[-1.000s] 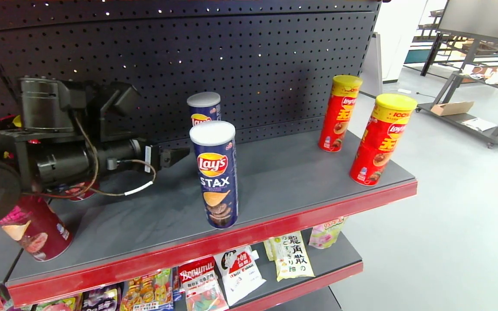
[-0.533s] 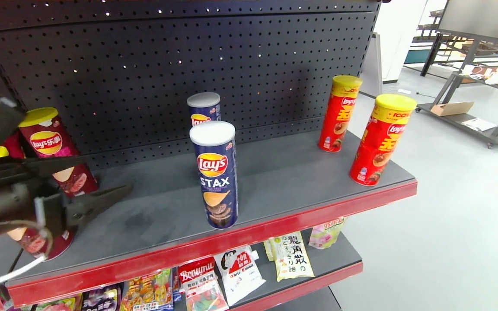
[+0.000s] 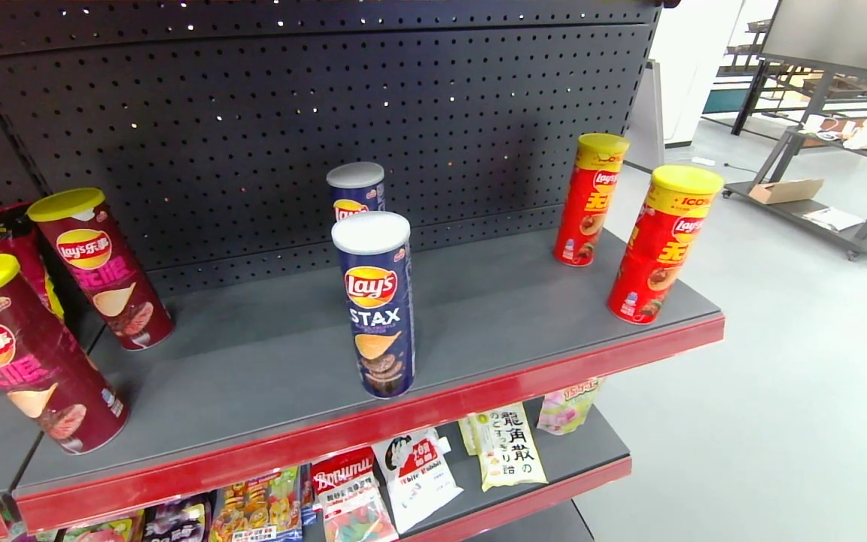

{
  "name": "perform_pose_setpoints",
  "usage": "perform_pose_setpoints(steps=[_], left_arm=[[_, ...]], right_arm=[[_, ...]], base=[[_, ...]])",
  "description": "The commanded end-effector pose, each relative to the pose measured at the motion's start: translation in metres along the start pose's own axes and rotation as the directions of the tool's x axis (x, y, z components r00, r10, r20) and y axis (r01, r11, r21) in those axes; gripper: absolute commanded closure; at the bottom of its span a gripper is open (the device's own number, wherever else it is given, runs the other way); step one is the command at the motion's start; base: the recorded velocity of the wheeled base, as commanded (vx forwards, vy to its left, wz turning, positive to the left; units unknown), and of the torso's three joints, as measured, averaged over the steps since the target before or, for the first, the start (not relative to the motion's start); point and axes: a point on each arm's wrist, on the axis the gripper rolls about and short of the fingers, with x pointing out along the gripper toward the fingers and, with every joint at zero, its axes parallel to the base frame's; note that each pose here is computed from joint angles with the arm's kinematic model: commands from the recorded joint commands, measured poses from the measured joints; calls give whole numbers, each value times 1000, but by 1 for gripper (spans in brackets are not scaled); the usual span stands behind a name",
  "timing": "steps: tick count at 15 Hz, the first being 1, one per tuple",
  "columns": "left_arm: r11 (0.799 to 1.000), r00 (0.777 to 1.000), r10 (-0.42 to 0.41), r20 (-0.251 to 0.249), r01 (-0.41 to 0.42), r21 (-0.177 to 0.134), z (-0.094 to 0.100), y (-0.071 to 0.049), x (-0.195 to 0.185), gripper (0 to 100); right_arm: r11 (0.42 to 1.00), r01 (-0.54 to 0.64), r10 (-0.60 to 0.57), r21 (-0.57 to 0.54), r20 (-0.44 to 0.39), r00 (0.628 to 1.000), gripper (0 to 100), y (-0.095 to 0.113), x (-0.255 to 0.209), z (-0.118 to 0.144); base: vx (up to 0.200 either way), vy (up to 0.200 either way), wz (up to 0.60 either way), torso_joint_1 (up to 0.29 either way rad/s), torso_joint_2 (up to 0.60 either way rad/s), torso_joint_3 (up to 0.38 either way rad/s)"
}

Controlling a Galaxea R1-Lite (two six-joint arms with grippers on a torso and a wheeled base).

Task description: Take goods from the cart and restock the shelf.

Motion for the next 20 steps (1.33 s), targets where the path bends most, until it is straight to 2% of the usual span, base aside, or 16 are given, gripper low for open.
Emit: perform_pose_setpoints(steps=[1, 3, 5, 7, 14, 20], left_arm=[[998, 994, 62, 91, -63, 7, -19, -3, -21, 0], [989, 986, 149, 78, -150, -2, -17, -1, -20, 0], [987, 986, 160, 47, -160, 0, -14, 0, -15, 0], [980, 979, 199, 43, -199, -2, -13, 1, -14, 0], [976, 967, 219, 130, -218, -20, -22, -1, -30, 0], [976, 965, 219, 145, -217, -32, -34, -3, -34, 0]], right_arm=[[1000, 0, 0, 0, 0, 1000, 0, 0, 0, 0], [1000, 1, -1, 0, 0, 1000, 0, 0, 0, 0], [1000, 0, 0, 0, 0, 1000, 0, 0, 0, 0], [1000, 0, 0, 3, 0, 1000, 0, 0, 0, 0], [1000, 11, -11, 6, 0, 1000, 0, 0, 0, 0], [1000, 11, -11, 3, 0, 1000, 0, 0, 0, 0]], base=[[0, 0, 0, 0, 0, 0], [0, 0, 0, 0, 0, 0], [0, 0, 0, 0, 0, 0], [0, 0, 0, 0, 0, 0], [0, 0, 0, 0, 0, 0], [0, 0, 600, 2, 0, 2]])
